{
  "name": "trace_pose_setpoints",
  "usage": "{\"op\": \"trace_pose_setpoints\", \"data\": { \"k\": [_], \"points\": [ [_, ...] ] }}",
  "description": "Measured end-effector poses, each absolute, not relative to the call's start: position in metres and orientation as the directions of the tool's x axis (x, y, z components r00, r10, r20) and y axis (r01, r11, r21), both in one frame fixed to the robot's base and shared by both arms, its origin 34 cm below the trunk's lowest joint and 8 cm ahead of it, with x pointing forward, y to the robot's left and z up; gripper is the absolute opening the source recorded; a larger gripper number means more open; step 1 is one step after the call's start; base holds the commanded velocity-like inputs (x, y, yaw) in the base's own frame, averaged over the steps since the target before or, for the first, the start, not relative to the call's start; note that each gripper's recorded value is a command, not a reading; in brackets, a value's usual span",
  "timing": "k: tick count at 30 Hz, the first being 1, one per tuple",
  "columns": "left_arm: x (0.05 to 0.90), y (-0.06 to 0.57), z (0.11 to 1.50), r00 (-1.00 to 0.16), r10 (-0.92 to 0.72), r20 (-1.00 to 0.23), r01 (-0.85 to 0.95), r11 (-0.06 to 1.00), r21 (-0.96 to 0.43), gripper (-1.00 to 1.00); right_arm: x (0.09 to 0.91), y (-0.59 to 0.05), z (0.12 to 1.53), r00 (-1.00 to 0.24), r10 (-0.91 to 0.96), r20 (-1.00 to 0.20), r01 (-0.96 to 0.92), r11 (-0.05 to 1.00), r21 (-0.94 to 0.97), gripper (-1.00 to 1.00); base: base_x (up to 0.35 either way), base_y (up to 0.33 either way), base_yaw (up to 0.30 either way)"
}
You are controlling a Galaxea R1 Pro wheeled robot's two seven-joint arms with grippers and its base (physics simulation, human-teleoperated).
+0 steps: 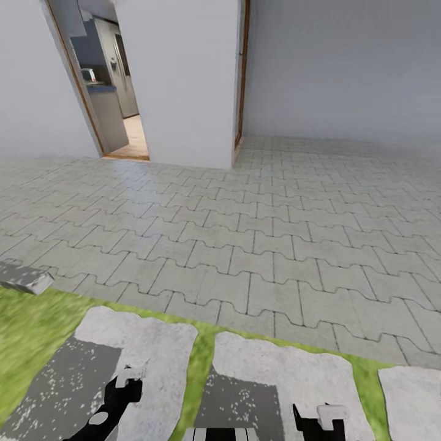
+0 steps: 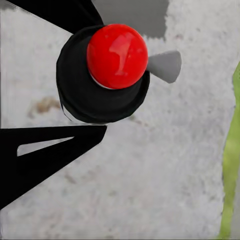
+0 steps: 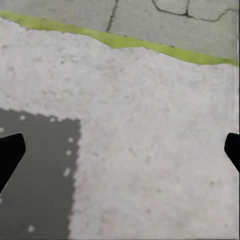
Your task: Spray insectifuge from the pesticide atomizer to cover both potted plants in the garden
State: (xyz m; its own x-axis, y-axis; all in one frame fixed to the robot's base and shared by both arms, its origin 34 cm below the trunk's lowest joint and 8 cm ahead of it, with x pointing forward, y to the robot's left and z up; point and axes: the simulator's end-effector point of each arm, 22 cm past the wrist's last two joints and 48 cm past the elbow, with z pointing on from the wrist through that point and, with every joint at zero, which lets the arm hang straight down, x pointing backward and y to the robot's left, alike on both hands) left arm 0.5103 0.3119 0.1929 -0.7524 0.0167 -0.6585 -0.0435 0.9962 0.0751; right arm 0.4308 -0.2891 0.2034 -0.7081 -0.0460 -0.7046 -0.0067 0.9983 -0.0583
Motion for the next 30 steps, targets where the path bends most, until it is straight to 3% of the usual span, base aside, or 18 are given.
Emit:
{"op": "trace_pose_setpoints", "data": {
  "k": [5,12,21,30],
  "points": [
    [0.492,0.337,0.195,-0.762,0.026,-0.646,-0.056,0.993,0.105,-1.0,0.43,-0.29,0.21,-0.682,-0.048,-0.73,-0.007,0.998,-0.06,1.0,0.0,0.0,-0.205],
    [0.471,0.374,0.203,-0.78,0.027,-0.625,-0.084,0.986,0.147,-1.0,0.426,-0.288,0.223,-0.648,-0.049,-0.76,-0.009,0.998,-0.056,1.0,0.0,0.0,-0.011],
    [0.472,0.374,0.212,-0.778,0.026,-0.628,-0.084,0.986,0.146,-1.0,0.419,-0.287,0.226,-0.666,-0.046,-0.744,-0.008,0.998,-0.055,1.0,0.0,0.0,-0.009],
    [0.48,0.373,0.234,-0.775,0.025,-0.632,-0.086,0.986,0.144,-1.0,0.426,-0.287,0.248,-0.662,-0.047,-0.748,-0.01,0.998,-0.054,1.0,0.0,0.0,-0.195]
  ]
}}
